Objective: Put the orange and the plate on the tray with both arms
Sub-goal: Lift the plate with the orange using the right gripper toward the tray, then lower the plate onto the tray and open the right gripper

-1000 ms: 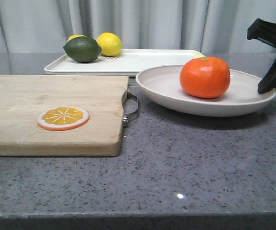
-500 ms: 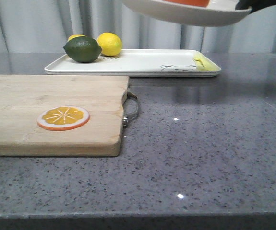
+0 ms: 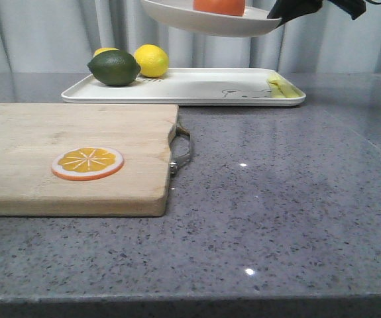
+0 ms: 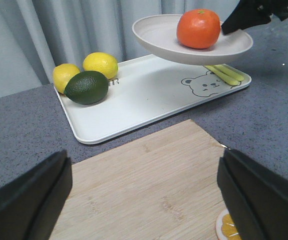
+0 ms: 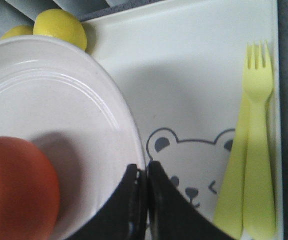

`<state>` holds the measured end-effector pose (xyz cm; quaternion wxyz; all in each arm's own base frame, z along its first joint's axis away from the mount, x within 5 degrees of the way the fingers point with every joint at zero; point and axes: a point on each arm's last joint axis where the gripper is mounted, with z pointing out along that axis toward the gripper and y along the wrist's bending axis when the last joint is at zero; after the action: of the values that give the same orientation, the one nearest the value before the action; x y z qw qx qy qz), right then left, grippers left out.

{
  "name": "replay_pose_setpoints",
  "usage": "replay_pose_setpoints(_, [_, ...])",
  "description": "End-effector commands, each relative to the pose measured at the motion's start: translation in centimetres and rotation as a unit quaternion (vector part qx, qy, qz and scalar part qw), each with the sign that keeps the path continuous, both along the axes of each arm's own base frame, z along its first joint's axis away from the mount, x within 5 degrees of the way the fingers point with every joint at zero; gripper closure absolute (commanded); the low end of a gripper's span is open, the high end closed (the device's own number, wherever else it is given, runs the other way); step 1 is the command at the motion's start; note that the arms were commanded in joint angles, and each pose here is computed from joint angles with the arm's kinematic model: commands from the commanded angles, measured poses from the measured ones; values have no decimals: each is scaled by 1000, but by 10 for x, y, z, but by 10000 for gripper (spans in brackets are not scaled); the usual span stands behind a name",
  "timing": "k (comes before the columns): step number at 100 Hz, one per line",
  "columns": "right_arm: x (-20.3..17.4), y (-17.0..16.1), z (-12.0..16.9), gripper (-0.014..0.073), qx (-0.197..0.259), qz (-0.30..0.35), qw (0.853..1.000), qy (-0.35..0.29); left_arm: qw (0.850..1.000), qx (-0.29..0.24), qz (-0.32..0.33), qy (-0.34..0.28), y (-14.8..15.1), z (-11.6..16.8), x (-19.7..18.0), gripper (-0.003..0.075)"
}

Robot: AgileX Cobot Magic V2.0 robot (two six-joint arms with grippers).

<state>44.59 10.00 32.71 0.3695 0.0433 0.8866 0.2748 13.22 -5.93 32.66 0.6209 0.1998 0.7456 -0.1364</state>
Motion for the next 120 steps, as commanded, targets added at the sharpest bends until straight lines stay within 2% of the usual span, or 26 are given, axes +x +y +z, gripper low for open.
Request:
replay_pose_setpoints(1, [8,0,37,652,14,-7,998,-68,999,-21,20,-28,3,14,1,155])
replay_pose_setpoints(23, [37,6,16,652,1,8,998,-55,999,-21,20,-28,3,14,1,155])
replay_pose_setpoints(56, [56,7,-13,652,-14,6,999,-40,999,-21,20,-28,3,14,1,155])
replay_pose_setpoints(120, [61,6,-20,652,-19,0,999,-43,999,-21,20,-28,3,14,1,155])
